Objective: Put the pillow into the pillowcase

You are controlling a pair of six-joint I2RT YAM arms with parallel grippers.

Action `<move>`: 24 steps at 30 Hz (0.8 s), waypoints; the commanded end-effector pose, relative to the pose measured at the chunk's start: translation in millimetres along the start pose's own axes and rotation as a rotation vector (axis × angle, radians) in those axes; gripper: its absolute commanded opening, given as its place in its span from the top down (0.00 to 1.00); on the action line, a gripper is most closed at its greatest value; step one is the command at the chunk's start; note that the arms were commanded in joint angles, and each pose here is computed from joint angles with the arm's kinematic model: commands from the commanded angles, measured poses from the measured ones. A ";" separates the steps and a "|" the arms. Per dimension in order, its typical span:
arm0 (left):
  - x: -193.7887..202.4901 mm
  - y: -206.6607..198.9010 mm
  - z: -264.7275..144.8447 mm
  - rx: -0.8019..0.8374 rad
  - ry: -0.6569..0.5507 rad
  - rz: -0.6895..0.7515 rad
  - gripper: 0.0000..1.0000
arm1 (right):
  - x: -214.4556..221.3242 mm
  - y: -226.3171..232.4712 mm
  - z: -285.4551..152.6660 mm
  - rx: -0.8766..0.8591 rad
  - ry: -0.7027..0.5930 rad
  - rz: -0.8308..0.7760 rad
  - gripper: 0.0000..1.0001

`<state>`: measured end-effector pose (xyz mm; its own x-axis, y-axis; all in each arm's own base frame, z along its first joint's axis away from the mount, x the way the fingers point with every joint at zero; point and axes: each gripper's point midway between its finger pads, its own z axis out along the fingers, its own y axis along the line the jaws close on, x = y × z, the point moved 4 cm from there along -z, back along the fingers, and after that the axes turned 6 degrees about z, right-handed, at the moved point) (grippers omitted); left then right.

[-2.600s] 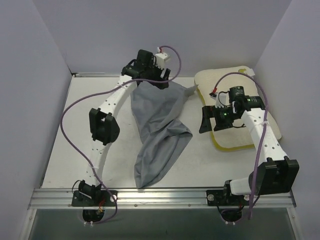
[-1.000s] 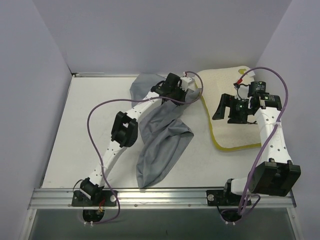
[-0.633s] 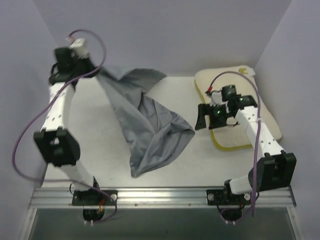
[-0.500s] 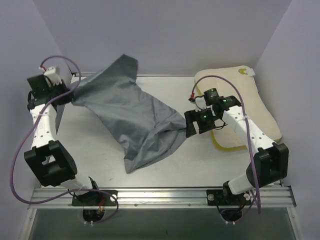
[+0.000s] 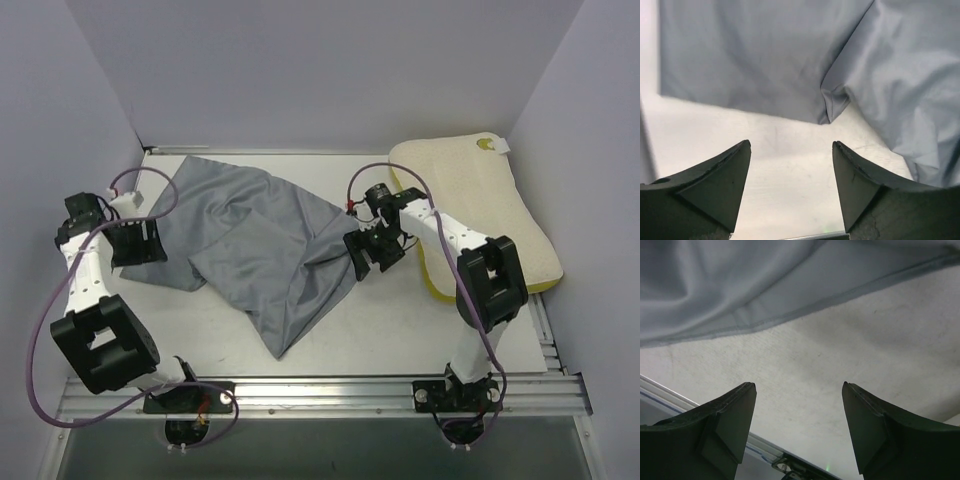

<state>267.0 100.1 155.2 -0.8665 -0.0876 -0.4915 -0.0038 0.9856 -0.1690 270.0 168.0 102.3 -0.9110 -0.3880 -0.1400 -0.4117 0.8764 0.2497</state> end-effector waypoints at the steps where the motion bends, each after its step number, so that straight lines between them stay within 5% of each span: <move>1: -44.5 -21.1 -24.0 -0.013 -0.110 0.291 0.25 | -37.1 -0.3 -9.8 0.023 -0.090 0.013 0.30; 8: -58.2 -49.2 36.2 0.010 -0.012 0.460 0.29 | -101.2 -17.3 24.8 0.049 -0.108 0.052 0.45; 15: -48.7 -20.9 105.4 -0.037 0.107 0.436 0.52 | -161.2 -39.2 47.8 0.078 -0.182 0.062 0.88; 21: -8.4 18.9 124.7 -0.110 0.250 0.365 0.69 | -226.9 -43.9 46.1 0.106 -0.344 0.037 0.90; 24: 19.3 39.0 111.8 -0.121 0.321 0.303 0.79 | -239.0 -40.6 30.8 0.102 -0.401 0.027 0.72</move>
<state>336.4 92.7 54.0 -0.9117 0.2772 -0.3034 0.2832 0.9587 0.0249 495.7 232.7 64.1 -0.8623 -0.2527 -0.4389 -0.3631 0.9126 0.1879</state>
